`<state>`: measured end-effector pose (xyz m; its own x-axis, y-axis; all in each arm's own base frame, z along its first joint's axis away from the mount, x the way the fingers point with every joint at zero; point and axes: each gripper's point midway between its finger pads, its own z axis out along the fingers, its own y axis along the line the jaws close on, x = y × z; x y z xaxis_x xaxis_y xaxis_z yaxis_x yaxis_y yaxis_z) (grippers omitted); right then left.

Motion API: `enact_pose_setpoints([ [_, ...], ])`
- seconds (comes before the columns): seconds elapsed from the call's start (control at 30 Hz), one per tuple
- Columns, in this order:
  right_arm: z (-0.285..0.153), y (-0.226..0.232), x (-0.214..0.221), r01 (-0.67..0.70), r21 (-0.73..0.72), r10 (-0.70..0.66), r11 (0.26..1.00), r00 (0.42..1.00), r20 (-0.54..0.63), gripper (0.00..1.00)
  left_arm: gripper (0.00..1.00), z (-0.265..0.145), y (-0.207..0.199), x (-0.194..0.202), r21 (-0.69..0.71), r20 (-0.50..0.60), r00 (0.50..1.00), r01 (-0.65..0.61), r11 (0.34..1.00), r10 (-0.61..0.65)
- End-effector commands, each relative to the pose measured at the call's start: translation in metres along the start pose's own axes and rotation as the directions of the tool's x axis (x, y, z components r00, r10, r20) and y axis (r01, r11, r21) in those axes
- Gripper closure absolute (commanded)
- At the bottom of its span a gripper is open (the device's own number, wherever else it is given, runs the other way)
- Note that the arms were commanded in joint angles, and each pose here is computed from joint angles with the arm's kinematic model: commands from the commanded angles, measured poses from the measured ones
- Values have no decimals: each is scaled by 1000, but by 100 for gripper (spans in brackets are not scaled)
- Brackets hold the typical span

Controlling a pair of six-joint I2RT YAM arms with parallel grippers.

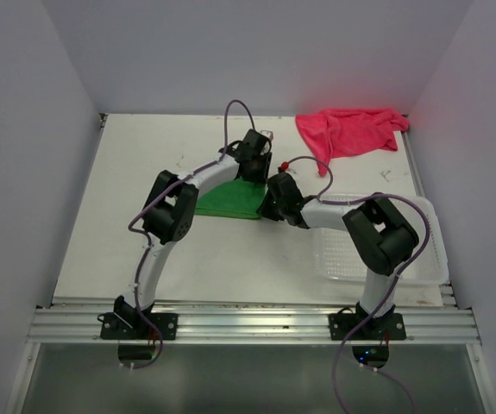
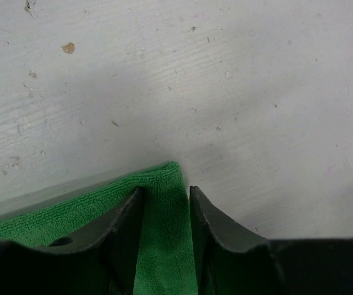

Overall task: Roll the towels
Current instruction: Roll the towel

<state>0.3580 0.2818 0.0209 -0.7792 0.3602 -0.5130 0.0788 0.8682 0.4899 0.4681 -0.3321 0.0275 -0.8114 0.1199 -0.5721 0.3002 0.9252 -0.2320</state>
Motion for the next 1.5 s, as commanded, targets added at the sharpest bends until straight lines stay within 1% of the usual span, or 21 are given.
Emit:
enact_pose_setpoints([
  [0.0, -9, -3, -5, 9, 19, -9, 1000, 1000, 24, 100, 60, 18, 34, 43, -155, -112, 993, -61, 986, 44],
  [0.13, -9, -2, -2, 8, 14, -8, 1000, 1000, 18, 100, 64, 20, 40, 55, -201, -137, 989, -82, 976, 54],
  [0.2, -10, -4, -1, 10, 17, -10, 1000, 1000, 17, 100, 73, 24, 38, 61, -206, -151, 987, -91, 974, 60],
  [0.23, -11, -4, 0, 18, 17, -19, 1000, 1000, 15, 100, 84, 26, 37, 66, -206, -163, 985, -90, 975, 56],
  [0.37, -20, -11, -4, 46, 45, -48, 998, 998, 33, 100, 100, 26, 35, 60, -202, -161, 986, -86, 976, 53],
  [0.53, -28, -14, -12, 139, 71, -142, 988, 989, 42, 100, 100, 14, 8, 25, -110, -72, 997, -31, 993, 23],
  [0.67, -35, -25, -20, 233, 150, -238, 961, 971, 18, 100, 100, 2, -10, -5, 7, 4, 999, 46, 999, -46],
  [0.7, -36, -27, -21, 261, 162, -266, 952, 964, 12, 100, 100, 0, -13, -6, 43, 3, 998, 70, 997, -70],
  [0.73, -37, -30, -22, 272, 173, -278, 946, 961, 9, 100, 100, -2, -14, -11, 64, 16, 996, 86, 994, -87],
  [0.77, -38, -32, -21, 285, 186, -290, 940, 957, 0, 100, 100, -8, -14, -26, 93, 59, 992, 105, 990, -111],
  [0.8, -39, -34, -22, 301, 198, -307, 933, 952, -1, 100, 100, -8, -10, -22, 109, 55, 990, 124, 986, -130],
  [0.83, -39, -36, -21, 313, 206, -319, 927, 948, -3, 100, 100, -16, -15, -28, 154, 66, 984, 151, 976, -163],
  [0.87, -40, -34, -20, 327, 207, -334, 922, 943, -3, 100, 100, -17, -10, -38, 175, 99, 978, 165, 971, -184],
  [0.9, -40, -36, -22, 344, 221, -354, 912, 935, 3, 100, 100, -17, -9, -32, 203, 82, 976, 184, 962, -204],
  [1.0, -44, -32, -23, 397, 246, -415, 884, 910, 25, 100, 100, -25, -5, -42, 269, 116, 961, 211, 940, -250],
  [1.03, -45, -31, -25, 410, 257, -432, 875, 901, 33, 100, 100, -27, -4, -44, 285, 123, 957, 219, 933, -262],
  [1.07, -46, -26, -24, 428, 260, -452, 865, 892, 36, 100, 100, -33, -2, -55, 313, 158, 948, 218, 924, -277],
  [1.1, -47, -25, -24, 442, 269, -468, 856, 883, 38, 100, 100, -34, -2, -48, 337, 137, 946, 233, 912, -293],
  [1.2, -52, -21, -30, 478, 322, -522, 817, 851, 62, 100, 100, -42, 2, -58, 391, 174, 934, 227, 892, -313],
  [1.33, -62, -8, -36, 523, 378, -597, 764, 795, 109, 100, 100, -55, 4, -70, 427, 216, 924, 202, 882, -316],
  [1.47, -65, -1, -34, 572, 401, -656, 716, 747, 105, 100, 100, -63, 4, -76, 455, 233, 917, 191, 870, -323],
])
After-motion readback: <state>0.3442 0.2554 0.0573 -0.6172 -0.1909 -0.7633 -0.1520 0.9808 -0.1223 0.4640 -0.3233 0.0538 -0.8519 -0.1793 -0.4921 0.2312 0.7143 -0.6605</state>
